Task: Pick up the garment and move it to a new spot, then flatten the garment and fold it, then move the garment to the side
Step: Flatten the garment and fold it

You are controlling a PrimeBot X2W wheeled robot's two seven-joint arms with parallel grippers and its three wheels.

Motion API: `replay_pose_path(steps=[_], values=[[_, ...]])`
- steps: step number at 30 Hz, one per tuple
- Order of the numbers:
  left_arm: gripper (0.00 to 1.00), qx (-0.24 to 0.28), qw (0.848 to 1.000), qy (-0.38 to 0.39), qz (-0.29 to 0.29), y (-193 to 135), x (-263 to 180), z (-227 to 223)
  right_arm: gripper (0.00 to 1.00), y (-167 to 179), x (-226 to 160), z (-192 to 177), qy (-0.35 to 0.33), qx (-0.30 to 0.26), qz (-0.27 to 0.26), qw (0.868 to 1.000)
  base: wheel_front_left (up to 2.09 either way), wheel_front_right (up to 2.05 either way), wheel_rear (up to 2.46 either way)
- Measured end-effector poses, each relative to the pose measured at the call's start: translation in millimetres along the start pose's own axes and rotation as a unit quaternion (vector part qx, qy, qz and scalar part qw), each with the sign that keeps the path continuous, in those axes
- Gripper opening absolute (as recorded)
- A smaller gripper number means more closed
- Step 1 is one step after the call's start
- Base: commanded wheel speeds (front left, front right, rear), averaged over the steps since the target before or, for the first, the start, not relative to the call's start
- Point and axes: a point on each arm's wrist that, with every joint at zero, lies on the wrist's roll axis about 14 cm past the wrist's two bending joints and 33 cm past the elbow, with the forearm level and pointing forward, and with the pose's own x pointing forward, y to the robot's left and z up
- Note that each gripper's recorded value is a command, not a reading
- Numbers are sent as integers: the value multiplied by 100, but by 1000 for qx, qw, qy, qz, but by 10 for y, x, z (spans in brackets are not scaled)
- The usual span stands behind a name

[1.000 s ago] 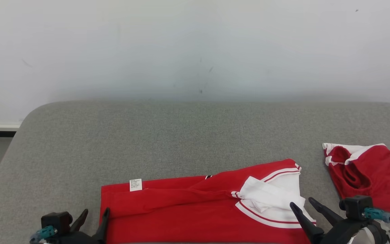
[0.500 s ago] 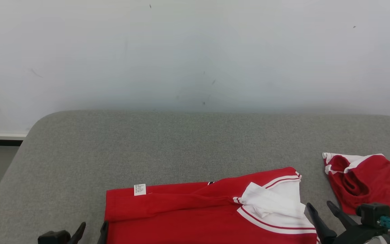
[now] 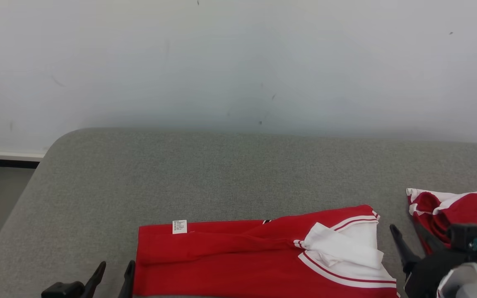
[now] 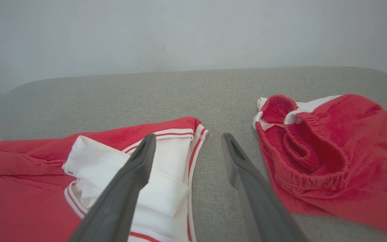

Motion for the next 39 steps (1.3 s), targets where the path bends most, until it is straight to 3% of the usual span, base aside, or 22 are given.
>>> replay_pose_path(steps=[6,17,27,39], values=[[100,2,1000,-7,7,39,-47,33,100,62,220,-2,43,-16,4,999,0,0,0],[100,1,999,-27,19,76,-64,151,100,26,403,-345,179,-44,-10,983,0,0,0],[100,0,999,-32,22,72,-68,182,100,111,399,-675,272,-16,-8,962,0,0,0],[100,-7,999,-28,26,43,-48,149,100,46,338,-930,364,-29,-19,931,0,0,0]])
